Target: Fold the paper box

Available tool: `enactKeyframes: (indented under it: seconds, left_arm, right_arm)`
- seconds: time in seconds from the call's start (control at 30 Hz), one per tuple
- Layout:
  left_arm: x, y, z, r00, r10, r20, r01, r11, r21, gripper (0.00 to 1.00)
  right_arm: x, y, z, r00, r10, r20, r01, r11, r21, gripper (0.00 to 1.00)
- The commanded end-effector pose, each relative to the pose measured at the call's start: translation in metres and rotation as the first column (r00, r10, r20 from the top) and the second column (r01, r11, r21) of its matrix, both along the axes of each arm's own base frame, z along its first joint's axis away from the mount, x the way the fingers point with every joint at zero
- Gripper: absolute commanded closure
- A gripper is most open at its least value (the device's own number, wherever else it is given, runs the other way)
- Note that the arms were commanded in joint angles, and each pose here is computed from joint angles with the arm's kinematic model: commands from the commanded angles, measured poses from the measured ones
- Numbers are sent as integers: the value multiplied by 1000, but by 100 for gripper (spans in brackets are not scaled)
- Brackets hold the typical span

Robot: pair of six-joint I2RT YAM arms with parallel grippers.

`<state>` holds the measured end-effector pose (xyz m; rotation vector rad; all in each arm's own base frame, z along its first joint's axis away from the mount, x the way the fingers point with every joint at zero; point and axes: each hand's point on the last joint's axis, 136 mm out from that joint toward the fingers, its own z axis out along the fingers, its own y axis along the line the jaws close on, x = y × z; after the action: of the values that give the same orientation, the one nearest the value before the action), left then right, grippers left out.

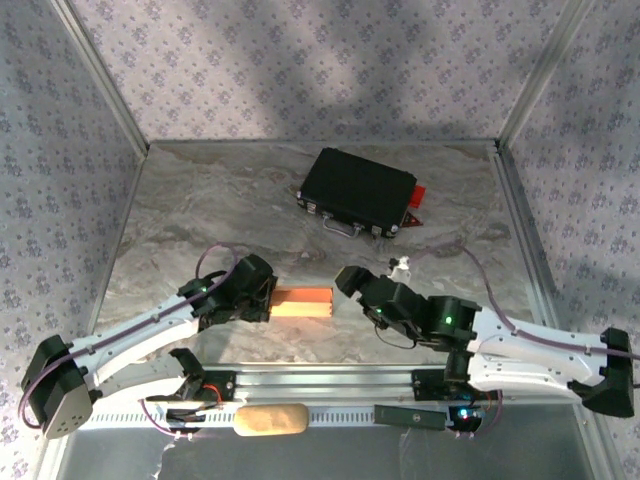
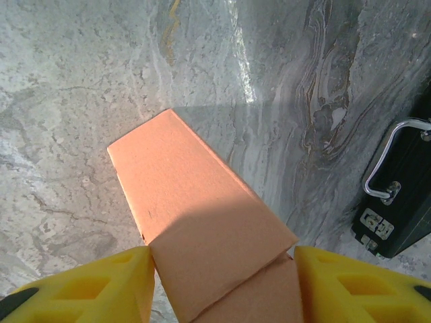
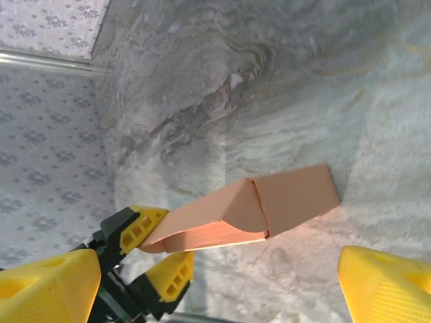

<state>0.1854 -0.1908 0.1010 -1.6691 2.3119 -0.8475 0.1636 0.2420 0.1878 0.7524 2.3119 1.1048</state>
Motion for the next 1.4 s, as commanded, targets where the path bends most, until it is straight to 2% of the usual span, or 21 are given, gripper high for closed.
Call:
enactKeyframes:
  seconds: [0.0,0.1,0.23,0.37,0.5,0.63,0.9,1.2,1.37]
  left_arm:
    - [-7,12,-7,989,132,-69,-133,991,-2,46]
    - [-7,11,-8,989,132,-70,-132,991,-1,46]
    - [-7,11,-9,989,134,-69,-135,991,0,46]
    - [-6,10,-7,989,132,-62,-133,991,-4,47]
    - [-6,10,-7,989,131,-61,-132,991,-1,47]
    - [-7,11,-8,989,132,-60,-133,991,-3,47]
    - [-5,10,-6,990,132,-53,-133,991,-6,47]
    - [-6,12,-7,989,134,-54,-135,991,-2,47]
    - [-6,12,-6,990,131,-50,-132,991,-3,46]
  right_arm:
    - [-6,16,0,985,-27,-168,70,964,257,7]
    - [-5,34,-5,974,14,-228,71,929,363,9]
    - [-4,64,-14,957,104,-272,14,917,399,9]
    - [-3,76,-29,943,120,-311,19,912,409,11]
    - [-1,69,-37,943,91,-320,42,921,387,14]
    - [4,55,-46,943,51,-328,78,926,368,24]
    - [12,55,-61,931,54,-362,93,921,378,33]
    - [11,51,-70,927,52,-371,87,933,350,53]
    - [10,49,-79,923,49,-382,84,943,323,58]
